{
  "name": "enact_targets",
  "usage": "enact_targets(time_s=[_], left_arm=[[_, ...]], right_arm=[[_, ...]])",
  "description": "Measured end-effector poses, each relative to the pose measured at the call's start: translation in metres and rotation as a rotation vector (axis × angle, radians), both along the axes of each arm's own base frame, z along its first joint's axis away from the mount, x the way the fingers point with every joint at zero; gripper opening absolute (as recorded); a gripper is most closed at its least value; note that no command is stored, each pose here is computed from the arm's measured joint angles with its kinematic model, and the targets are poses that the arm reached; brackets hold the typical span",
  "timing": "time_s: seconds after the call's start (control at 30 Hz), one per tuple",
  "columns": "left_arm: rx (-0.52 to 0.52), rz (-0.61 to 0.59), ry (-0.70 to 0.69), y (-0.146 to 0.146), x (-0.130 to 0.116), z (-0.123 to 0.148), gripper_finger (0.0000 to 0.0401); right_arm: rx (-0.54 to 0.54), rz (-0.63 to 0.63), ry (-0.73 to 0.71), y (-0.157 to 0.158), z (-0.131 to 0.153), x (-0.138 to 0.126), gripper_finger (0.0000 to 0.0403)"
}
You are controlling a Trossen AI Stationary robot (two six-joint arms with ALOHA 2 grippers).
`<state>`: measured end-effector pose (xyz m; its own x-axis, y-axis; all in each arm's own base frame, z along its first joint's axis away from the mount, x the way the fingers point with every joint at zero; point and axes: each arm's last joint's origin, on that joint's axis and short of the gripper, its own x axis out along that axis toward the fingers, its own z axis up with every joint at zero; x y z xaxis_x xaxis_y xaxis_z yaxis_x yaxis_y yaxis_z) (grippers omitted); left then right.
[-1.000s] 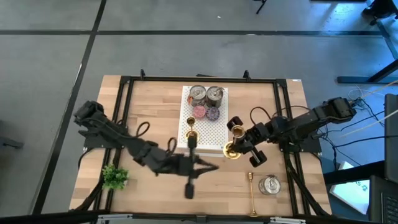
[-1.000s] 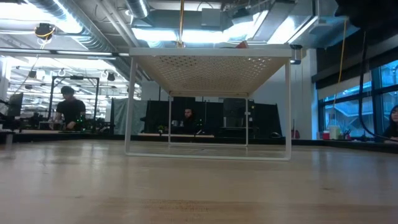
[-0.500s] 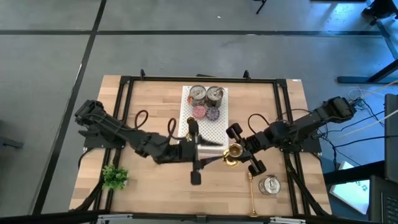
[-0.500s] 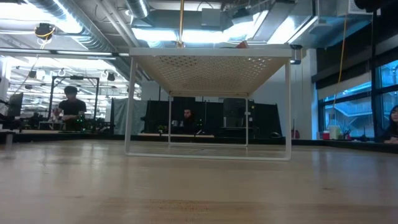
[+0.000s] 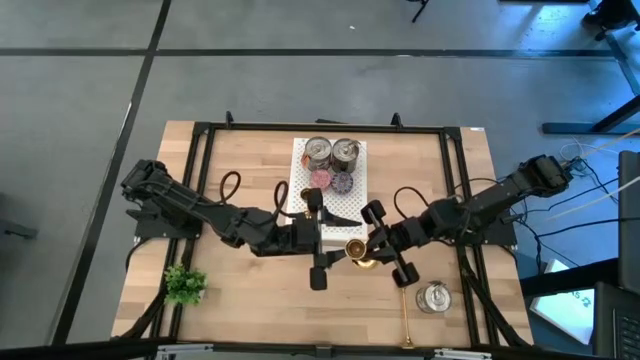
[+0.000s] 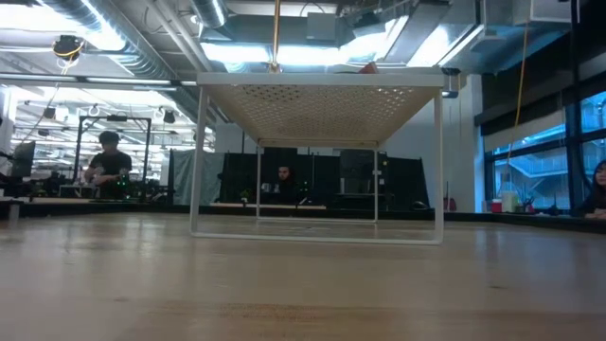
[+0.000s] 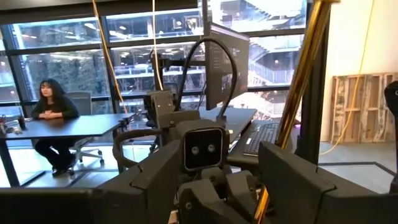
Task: Pick & Place candle stick holders
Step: Put the top gold candle holder on the shelf
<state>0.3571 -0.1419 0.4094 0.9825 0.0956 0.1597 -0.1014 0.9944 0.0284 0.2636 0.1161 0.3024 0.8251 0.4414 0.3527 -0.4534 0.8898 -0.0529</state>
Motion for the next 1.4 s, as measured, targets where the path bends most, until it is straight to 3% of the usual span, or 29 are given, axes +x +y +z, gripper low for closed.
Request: enact_targets(time_s=[0.5,0.63,0.8,0.93,1.4], left_arm=[[0.089,-0.046,0.141,-0.013,-0.011,-0.008,0.0209],[0.083,-0.097,0.103,-0.018,-0.019,0.0,0.0208],[0.098,-0.065,0.082,-0.019,-0.02,0.002,0.0204],[0.081,-0.025,0.077,-0.011,-0.016,0.003,0.0204],[0.047,-0.065,0.031,-0.002,-0.005,0.0,0.0187]], right_arm=[[-0.005,-0.017,-0.004,0.002,0.0,-0.001,0.0015],[-0.006,-0.02,0.004,0.003,-0.001,-0.001,0.0015],[-0.006,-0.021,0.003,0.003,0.0,-0.001,0.0015],[-0.006,-0.02,0.004,0.003,0.0,-0.001,0.0015],[-0.01,-0.057,0.015,0.002,-0.002,0.0,0.0015]])
